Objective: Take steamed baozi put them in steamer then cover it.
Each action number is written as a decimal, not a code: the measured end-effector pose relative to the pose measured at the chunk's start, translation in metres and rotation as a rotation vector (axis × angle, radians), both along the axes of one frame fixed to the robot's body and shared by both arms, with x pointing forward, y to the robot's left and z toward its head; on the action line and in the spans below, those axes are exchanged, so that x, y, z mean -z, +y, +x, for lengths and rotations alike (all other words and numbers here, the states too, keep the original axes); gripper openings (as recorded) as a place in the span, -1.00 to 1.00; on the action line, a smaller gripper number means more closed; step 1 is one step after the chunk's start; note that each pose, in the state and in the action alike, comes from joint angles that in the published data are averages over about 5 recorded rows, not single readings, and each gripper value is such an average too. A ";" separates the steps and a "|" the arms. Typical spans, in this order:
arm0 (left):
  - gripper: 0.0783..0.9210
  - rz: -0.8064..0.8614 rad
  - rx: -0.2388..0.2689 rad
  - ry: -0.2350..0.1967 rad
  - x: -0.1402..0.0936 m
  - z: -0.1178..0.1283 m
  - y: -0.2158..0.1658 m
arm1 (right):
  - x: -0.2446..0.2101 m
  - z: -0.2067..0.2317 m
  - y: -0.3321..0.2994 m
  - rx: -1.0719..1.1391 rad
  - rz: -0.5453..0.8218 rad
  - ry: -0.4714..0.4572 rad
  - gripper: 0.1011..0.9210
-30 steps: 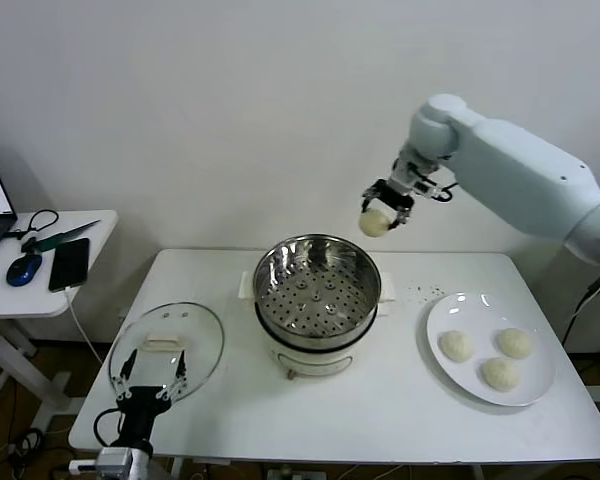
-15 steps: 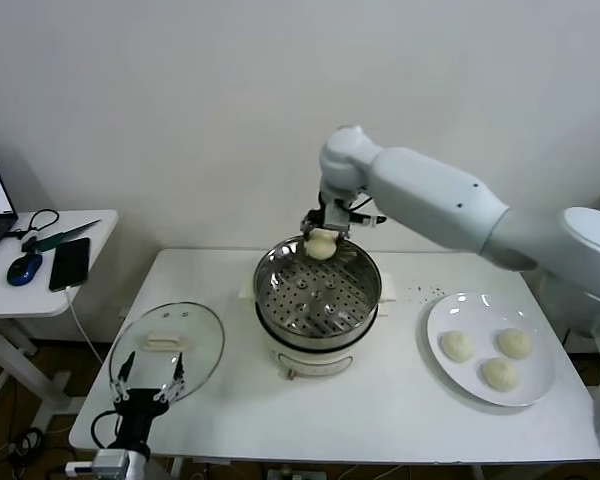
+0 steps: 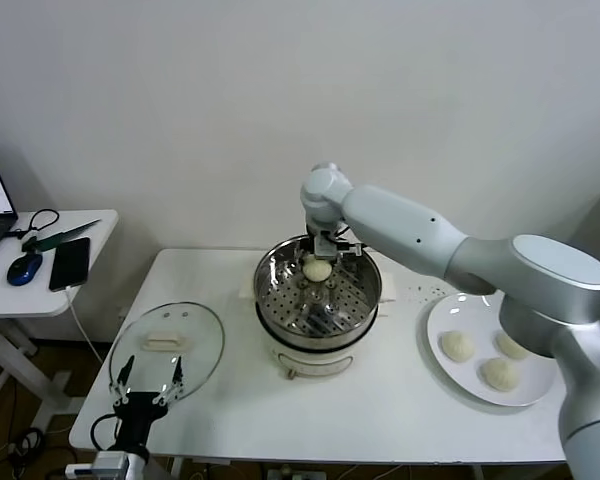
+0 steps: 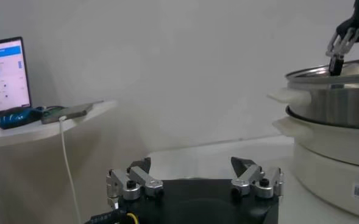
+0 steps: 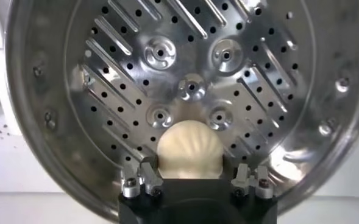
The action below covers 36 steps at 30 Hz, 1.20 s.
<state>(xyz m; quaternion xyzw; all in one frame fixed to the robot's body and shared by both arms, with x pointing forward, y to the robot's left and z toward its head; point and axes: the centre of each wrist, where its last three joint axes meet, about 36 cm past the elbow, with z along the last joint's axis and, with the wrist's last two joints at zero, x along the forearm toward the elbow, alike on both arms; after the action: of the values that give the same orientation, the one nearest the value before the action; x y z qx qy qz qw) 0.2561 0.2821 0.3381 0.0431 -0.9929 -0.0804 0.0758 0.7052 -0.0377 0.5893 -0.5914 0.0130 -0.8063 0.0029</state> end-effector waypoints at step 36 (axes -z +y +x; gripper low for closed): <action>0.77 0.005 0.014 -0.008 -0.011 0.002 -0.006 | -0.094 -0.023 -0.237 0.705 0.408 0.098 0.76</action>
<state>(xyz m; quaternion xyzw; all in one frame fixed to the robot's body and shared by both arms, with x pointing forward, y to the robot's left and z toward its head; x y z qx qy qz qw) 0.2585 0.2760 0.3492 0.0366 -0.9933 -0.0834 0.0712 0.6823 -0.2746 0.6836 -0.5758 0.3744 -0.7096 -0.1571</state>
